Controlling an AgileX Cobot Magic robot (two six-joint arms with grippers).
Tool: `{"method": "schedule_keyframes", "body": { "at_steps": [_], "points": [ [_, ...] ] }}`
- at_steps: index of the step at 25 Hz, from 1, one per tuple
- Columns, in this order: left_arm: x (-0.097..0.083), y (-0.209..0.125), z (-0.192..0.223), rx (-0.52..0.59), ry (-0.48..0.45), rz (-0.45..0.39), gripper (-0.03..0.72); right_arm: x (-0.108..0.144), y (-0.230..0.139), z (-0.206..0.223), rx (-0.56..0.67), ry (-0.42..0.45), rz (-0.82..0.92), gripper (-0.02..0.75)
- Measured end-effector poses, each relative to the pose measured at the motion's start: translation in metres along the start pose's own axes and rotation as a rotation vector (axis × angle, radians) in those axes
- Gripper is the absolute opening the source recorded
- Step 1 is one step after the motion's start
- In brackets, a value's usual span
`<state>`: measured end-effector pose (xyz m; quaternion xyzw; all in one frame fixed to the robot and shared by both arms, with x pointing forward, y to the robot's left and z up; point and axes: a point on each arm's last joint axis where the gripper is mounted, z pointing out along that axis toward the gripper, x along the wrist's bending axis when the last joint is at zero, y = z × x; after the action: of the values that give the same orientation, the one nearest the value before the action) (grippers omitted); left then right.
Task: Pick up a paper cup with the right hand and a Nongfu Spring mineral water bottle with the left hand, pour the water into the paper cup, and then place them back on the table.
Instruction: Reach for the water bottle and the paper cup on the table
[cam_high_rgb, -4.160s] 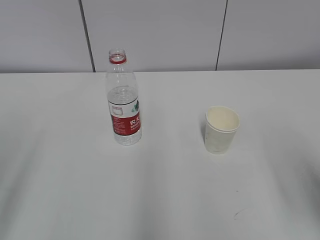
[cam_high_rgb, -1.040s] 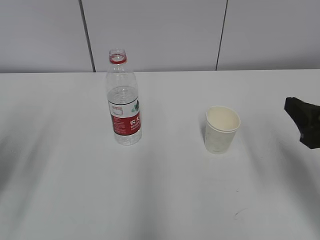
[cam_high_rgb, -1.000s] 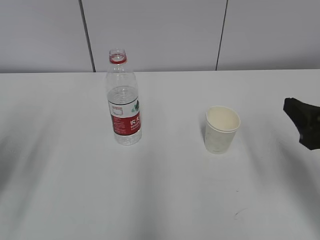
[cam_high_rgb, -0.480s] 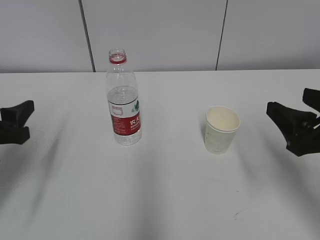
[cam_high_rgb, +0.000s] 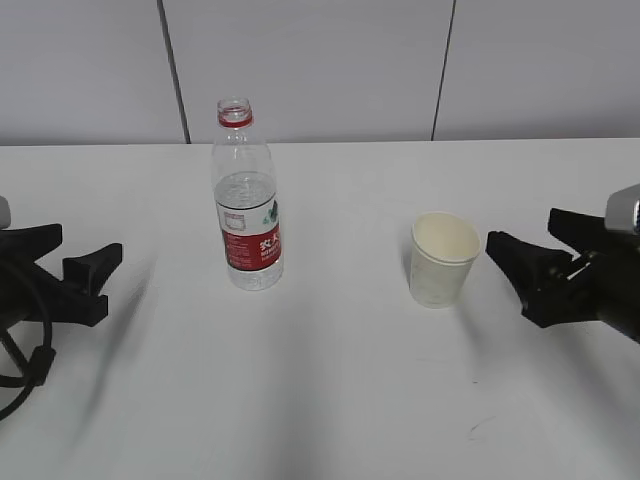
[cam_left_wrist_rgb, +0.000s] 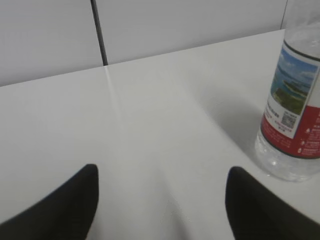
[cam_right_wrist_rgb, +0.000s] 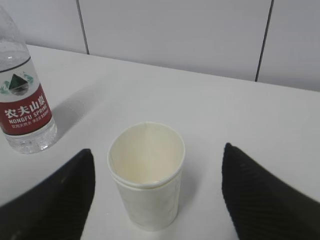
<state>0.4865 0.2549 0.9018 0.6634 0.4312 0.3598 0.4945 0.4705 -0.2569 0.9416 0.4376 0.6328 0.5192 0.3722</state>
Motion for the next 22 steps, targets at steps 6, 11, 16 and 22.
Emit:
{"method": "schedule_keyframes", "body": {
  "at_steps": [6, 11, 16, 22],
  "points": [
    [0.003, 0.004, 0.019, -0.031, -0.022, 0.019, 0.489, -0.003, -0.020, 0.018, 0.039, 0.004, 0.016, 0.587],
    [0.004, 0.009, 0.036, -0.061, -0.066, 0.049, 0.489, -0.006, -0.030, 0.030, 0.046, 0.006, 0.016, 0.587],
    [0.004, 0.001, 0.047, -0.043, -0.092, 0.043, 0.482, -0.006, -0.033, 0.031, 0.059, 0.005, -0.001, 0.587],
    [0.008, 0.004, 0.065, -0.071, -0.101, 0.057, 0.482, -0.006, -0.042, 0.032, 0.117, 0.007, -0.020, 0.588]
  ]
}}
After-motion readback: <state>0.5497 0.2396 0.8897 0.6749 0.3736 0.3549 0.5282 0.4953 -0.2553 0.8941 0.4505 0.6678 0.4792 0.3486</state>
